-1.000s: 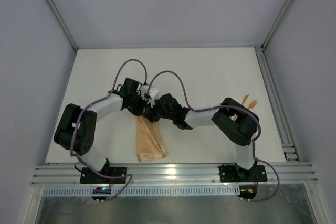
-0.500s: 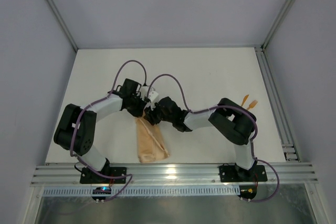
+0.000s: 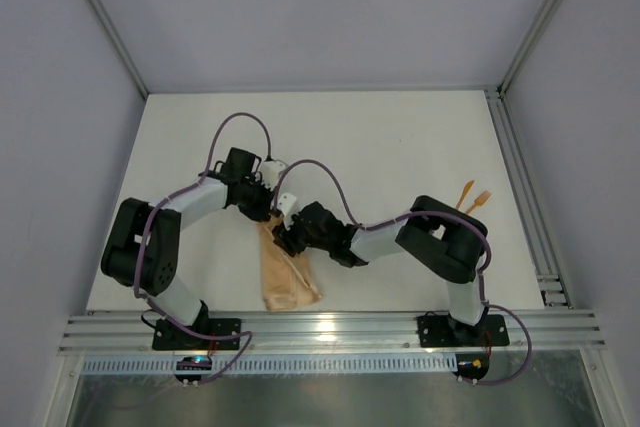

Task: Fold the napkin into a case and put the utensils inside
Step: Stuff the top corner of the smaller-rectangle-folded napkin into the folded napkin.

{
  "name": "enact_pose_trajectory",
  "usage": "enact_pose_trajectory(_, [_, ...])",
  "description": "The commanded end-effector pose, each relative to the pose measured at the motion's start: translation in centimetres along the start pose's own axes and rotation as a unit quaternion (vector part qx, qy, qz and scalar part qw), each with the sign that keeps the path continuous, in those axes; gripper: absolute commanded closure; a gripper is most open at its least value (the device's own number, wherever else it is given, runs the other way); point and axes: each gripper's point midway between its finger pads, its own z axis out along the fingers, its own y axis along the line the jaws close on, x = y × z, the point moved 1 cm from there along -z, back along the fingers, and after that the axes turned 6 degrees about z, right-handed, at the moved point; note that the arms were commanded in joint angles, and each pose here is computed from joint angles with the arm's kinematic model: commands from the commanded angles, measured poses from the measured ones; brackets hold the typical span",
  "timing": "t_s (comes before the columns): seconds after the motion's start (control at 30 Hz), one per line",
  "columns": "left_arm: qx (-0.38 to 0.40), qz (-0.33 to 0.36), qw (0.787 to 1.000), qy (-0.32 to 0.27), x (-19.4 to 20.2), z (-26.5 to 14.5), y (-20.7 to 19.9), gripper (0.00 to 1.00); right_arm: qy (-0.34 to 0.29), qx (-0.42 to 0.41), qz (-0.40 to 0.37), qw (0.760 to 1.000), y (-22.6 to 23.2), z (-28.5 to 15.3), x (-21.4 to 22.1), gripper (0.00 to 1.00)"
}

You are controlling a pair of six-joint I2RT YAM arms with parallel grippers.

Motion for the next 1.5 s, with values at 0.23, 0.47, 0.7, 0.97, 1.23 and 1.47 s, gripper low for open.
enact_pose_trajectory(0.23, [0.015, 0.004, 0.999, -0.032, -1.8, -1.0, -0.5, 1.00, 0.006, 0.068, -0.053, 0.996, -1.0, 1.5, -1.7, 0.47])
enact_pose_trajectory(0.47, [0.015, 0.006, 0.999, -0.036, -2.1, -1.4, -0.5, 0.94, 0.044, 0.070, -0.061, 0.995, -1.0, 2.1, 0.9, 0.57])
enact_pose_trajectory(0.7, [0.012, 0.022, 0.999, -0.039, -2.8, -4.3, -0.5, 0.54, 0.047, 0.085, -0.037, 0.995, -1.4, 1.8, 2.3, 0.82])
enact_pose_trajectory(0.97, [-0.016, 0.034, 0.998, -0.057, -2.3, -8.6, 0.2, 0.57, 0.019, 0.075, -0.007, 0.997, -1.7, 1.4, 1.7, 0.86])
enact_pose_trajectory(1.23, [-0.055, 0.140, 0.987, -0.064, 0.1, -5.4, 1.8, 0.65, -0.004, 0.054, 0.053, 0.997, -2.8, 0.9, 1.7, 0.89])
enact_pose_trajectory(1.47, [-0.084, 0.223, 0.966, -0.104, -1.8, -3.1, 1.0, 0.56, -0.006, 0.028, 0.059, 0.998, -1.8, 0.9, 1.3, 0.90])
